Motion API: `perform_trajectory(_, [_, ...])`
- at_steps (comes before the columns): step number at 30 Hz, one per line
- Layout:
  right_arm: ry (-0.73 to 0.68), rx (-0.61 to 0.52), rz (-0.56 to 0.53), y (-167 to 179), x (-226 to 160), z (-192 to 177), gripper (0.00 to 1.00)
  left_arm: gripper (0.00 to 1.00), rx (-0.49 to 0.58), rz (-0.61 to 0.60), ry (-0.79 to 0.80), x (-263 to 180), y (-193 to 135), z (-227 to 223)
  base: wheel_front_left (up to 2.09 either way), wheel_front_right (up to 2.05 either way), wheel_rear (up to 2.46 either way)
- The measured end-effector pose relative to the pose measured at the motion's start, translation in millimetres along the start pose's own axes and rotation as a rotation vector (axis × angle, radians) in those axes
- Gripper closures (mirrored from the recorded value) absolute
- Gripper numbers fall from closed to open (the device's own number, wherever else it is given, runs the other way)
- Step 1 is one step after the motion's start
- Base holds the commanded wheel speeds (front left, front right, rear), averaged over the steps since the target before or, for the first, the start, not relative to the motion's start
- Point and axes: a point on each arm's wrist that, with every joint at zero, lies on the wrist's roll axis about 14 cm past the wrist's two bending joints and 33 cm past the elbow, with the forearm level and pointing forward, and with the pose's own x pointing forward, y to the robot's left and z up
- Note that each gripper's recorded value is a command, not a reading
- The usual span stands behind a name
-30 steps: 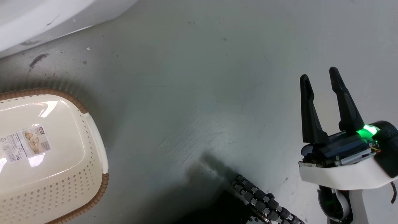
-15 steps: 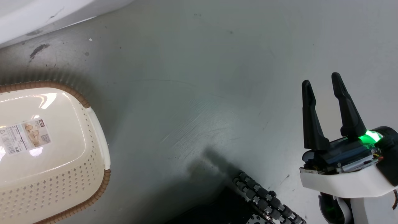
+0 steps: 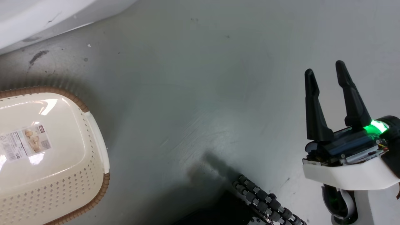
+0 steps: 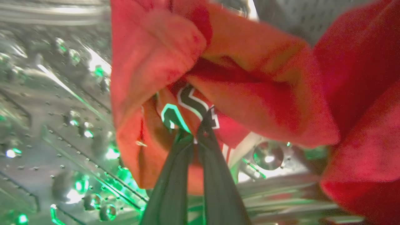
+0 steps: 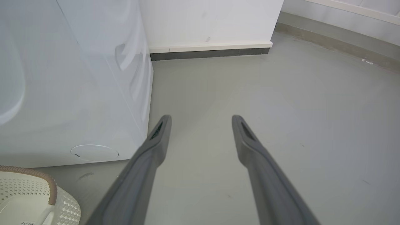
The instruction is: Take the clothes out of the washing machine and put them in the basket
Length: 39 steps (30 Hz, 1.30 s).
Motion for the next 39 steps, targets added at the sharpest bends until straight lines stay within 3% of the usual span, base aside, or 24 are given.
perform_trajectory(10, [-0.117, -0.073, -0.025, -15, -2, 41, 0.0, 1.0, -0.059, -0.052, -0.215, -43, -4, 46, 0.0, 0.0, 0.0])
perform_trajectory(21, [-0.254, -0.093, -0.009, -12, -15, 88, 0.0, 1.0, -0.142, -0.143, -0.334, -110, -27, 30, 0.0, 0.0, 0.0])
perform_trajectory(32, [-0.382, -0.088, 0.001, -9, -47, 130, 0.0, 1.0, -0.209, -0.165, -0.605, -215, -39, 19, 0.0, 0.0, 0.0])
perform_trajectory(39, [-0.473, -0.052, 0.079, 16, -67, 157, 0.0, 1.0, -0.285, -0.162, -0.811, -304, -27, 16, 0.0, 0.0, 0.0])
